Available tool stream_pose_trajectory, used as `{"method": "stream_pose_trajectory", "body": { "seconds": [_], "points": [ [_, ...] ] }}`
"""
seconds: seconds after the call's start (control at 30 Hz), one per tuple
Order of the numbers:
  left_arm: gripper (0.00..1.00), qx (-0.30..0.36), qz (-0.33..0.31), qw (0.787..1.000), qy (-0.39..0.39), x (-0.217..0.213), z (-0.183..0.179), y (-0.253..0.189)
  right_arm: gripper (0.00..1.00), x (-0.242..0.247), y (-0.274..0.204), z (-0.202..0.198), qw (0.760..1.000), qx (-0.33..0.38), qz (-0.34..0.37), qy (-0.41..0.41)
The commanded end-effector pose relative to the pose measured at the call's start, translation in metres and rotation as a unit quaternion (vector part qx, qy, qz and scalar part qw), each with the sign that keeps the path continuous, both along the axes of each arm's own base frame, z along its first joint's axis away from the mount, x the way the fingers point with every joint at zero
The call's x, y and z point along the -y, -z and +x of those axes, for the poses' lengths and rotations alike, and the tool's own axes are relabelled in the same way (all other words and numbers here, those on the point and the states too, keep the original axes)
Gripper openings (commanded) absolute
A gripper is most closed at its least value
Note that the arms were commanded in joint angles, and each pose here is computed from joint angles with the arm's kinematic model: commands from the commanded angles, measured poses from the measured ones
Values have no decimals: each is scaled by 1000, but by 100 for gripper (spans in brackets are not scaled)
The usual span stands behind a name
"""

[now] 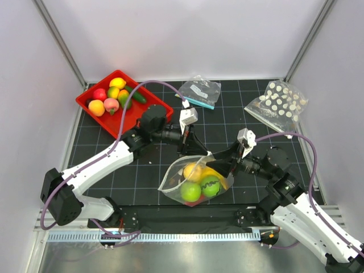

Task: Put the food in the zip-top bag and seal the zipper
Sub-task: Zip the zipper food storage bag at the center of the board.

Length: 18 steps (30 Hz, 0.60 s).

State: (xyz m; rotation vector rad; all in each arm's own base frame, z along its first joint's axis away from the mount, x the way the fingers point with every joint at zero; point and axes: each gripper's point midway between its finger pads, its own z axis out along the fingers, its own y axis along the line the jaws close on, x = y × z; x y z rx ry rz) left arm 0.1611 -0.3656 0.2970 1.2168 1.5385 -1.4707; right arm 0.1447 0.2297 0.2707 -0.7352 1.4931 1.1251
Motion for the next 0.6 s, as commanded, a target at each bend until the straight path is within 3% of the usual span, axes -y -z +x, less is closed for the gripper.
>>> {"method": "stream_pose_trajectory", "body": {
  "seconds": [0.0,0.07,0.13,0.33,0.5,0.57],
  "points": [
    [0,12,-27,999,29,2,-10,-25,45,1,-25,0,999,30,19,3],
    [0,12,-28,999,35,2,-12,-26,45,-1,-23,1,999,27,17,0],
    [0,12,-29,999,40,2,-15,-27,38,-3,-24,0,1000,25,18,-6],
    [0,13,-31,998,49,2,-19,-28,29,-5,-21,4,1000,18,15,-5],
    [0,15,-32,998,52,2,-21,-28,1,-5,-20,5,1000,16,13,-2],
    [4,16,-30,998,44,2,-18,-27,1,-4,-21,5,1000,15,12,1]
  ]
}}
